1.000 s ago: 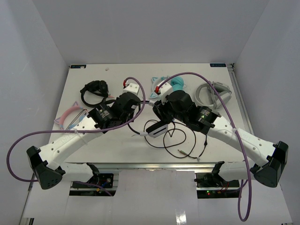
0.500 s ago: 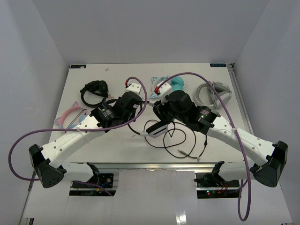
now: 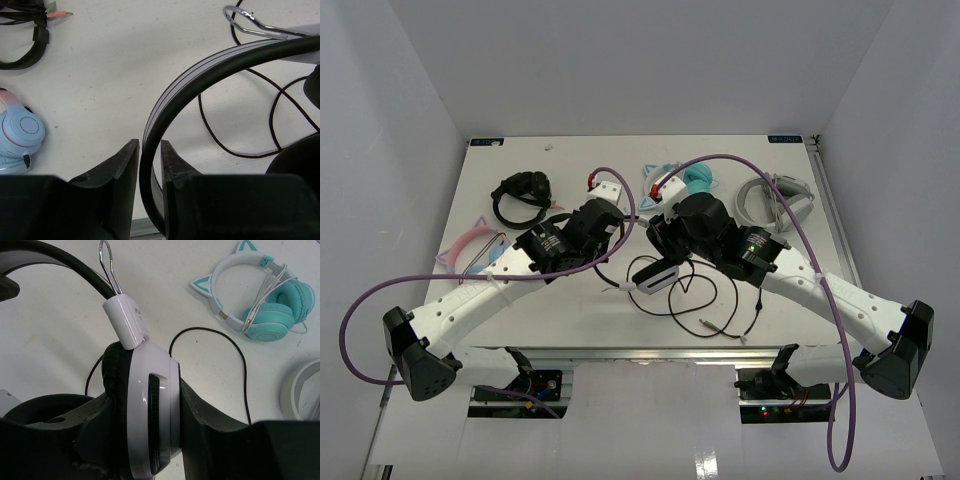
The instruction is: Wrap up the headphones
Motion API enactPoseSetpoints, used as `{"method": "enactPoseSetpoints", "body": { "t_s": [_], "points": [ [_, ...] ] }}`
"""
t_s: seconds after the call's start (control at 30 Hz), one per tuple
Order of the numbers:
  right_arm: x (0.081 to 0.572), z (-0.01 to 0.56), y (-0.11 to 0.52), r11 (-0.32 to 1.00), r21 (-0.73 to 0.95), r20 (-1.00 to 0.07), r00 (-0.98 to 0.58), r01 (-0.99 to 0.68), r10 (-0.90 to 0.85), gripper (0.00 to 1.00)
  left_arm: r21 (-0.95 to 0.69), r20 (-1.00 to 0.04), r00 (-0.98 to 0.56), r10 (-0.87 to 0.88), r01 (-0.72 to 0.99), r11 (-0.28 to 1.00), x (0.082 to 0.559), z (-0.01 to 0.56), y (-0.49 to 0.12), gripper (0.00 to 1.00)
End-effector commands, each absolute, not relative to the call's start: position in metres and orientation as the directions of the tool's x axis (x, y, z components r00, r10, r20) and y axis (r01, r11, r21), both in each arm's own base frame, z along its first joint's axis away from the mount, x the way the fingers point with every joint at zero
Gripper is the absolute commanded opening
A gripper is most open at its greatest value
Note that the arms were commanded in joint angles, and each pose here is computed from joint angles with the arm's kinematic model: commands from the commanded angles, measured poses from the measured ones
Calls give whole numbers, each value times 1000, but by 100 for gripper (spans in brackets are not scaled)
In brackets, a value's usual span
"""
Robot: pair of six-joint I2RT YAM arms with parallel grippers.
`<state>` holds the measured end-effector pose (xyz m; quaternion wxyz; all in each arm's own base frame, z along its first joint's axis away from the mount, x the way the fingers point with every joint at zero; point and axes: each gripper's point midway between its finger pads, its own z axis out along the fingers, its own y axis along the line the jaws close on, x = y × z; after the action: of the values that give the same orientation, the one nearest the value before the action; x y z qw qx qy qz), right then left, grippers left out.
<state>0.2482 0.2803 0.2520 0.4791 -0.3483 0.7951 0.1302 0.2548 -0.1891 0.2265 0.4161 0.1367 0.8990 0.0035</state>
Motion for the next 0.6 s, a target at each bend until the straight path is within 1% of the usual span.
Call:
{"method": "enactPoseSetpoints", "body": {
  "t_s": [0.0, 0.13, 0.17, 0.2, 0.23, 0.27, 0.37, 0.4, 0.43, 0.47, 0.5, 0.57],
  "points": [
    [251, 300, 297, 724, -68, -927, -225, -686, -301, 8, 119, -761, -604, 236, 228, 966, 257, 226, -189, 33],
    [249, 297, 298, 720, -62, -925, -232, -692, -303, 8, 106, -785, -581, 213, 213, 971, 261, 233, -190, 28],
    [249, 296, 298, 718, -63, -924, -232, -693, -304, 8, 99, -791, -576, 207, 213, 972, 263, 234, -192, 25],
    [249, 295, 298, 717, -63, -923, -232, -695, -306, 8, 92, -795, -572, 202, 215, 972, 263, 236, -194, 18],
    [249, 294, 298, 715, -61, -923, -233, -696, -305, 8, 89, -796, -572, 201, 217, 972, 264, 236, -195, 4],
    [248, 293, 298, 714, -61, -923, -233, -697, -306, 8, 90, -794, -573, 203, 220, 971, 264, 235, -196, 0],
    [246, 295, 299, 706, -57, -927, -225, -706, -300, 8, 87, -793, -576, 200, 218, 972, 263, 233, -196, 0],
    [246, 296, 298, 705, -58, -930, -219, -706, -296, 13, 77, -798, -573, 188, 213, 974, 263, 235, -196, 0],
    [246, 299, 298, 707, -58, -933, -214, -704, -290, 25, 66, -804, -568, 176, 208, 976, 263, 237, -196, 0],
    [246, 303, 296, 711, -59, -937, -208, -700, -282, 47, 57, -811, -561, 167, 209, 976, 263, 239, -196, 0],
    [247, 310, 294, 717, -60, -941, -200, -694, -272, 62, 55, -819, -551, 159, 200, 978, 264, 242, -194, 0],
    [248, 324, 290, 731, -63, -951, -182, -680, -251, 87, 62, -838, -527, 142, 167, 984, 265, 251, -184, 0]
  ]
}}
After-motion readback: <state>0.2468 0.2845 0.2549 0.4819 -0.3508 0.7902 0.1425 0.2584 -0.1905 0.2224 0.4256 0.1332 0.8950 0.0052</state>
